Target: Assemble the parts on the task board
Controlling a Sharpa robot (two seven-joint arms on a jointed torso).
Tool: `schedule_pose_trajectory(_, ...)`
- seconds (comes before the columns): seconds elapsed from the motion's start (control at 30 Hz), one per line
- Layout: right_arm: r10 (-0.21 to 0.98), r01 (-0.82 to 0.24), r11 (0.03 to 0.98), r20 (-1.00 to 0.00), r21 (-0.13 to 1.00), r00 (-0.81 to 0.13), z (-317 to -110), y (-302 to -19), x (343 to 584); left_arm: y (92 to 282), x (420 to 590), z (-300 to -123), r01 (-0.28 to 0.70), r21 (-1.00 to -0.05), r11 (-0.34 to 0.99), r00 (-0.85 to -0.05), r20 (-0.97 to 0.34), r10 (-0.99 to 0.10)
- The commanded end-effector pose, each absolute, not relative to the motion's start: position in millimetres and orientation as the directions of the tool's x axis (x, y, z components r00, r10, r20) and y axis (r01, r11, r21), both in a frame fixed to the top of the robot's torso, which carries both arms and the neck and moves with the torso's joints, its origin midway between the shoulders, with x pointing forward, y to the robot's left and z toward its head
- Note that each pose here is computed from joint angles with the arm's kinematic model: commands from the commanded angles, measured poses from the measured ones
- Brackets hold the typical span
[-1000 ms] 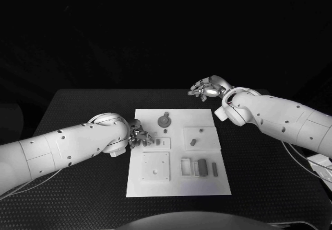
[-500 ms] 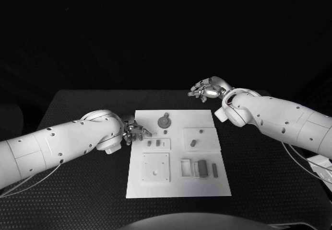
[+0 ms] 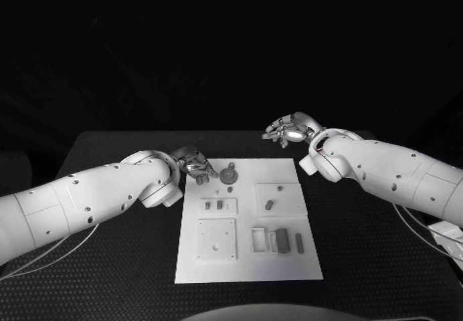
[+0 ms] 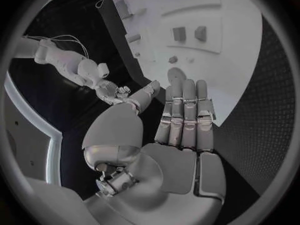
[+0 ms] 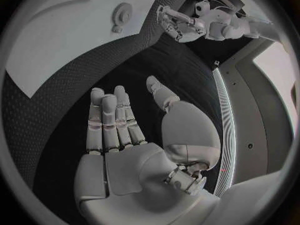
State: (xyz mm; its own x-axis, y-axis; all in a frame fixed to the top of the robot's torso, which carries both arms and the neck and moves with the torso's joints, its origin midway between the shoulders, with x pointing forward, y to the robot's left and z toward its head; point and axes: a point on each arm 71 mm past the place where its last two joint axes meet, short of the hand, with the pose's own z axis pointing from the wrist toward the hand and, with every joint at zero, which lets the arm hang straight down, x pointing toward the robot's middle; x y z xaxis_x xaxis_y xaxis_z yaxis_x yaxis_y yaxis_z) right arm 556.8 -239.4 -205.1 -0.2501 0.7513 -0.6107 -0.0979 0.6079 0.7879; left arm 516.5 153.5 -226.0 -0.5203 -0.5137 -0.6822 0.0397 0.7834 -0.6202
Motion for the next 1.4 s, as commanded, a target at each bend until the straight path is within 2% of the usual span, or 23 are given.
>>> schedule_pose_trajectory(0.03,0.751,-0.111,0.603,-0.609,0.790,-0.258,-205,-237,557,141.6,518.1,-217.9,0.277,-0.568,0.775,-0.389,-0.804,-0.450)
schedule_pose_trajectory(0.17,0.751,-0.112,0.603,-0.609,0.790,-0.255,-205,-237,557,129.2,517.5,-223.8,0.367,-0.498,0.786,-0.351,-0.856,-0.378)
schedule_pose_trajectory(0.5,0.751,-0.113,0.602,-0.608,0.791,-0.258,-205,-235,557,113.3,511.8,-235.9,0.490,-0.371,0.789,-0.309,-0.920,-0.241)
schedule_pose_trajectory(0.77,0.751,-0.115,0.601,-0.608,0.791,-0.260,-205,-234,557,106.3,506.4,-252.3,0.532,-0.320,0.784,-0.318,-0.934,-0.166)
schedule_pose_trajectory(0.97,0.751,-0.115,0.601,-0.608,0.791,-0.260,-205,-235,557,106.0,501.0,-264.6,0.540,-0.318,0.779,-0.308,-0.936,-0.169)
schedule_pose_trajectory(1.4,0.751,-0.115,0.600,-0.607,0.792,-0.261,-205,-234,556,101.5,500.7,-273.2,0.536,-0.318,0.782,-0.303,-0.937,-0.174)
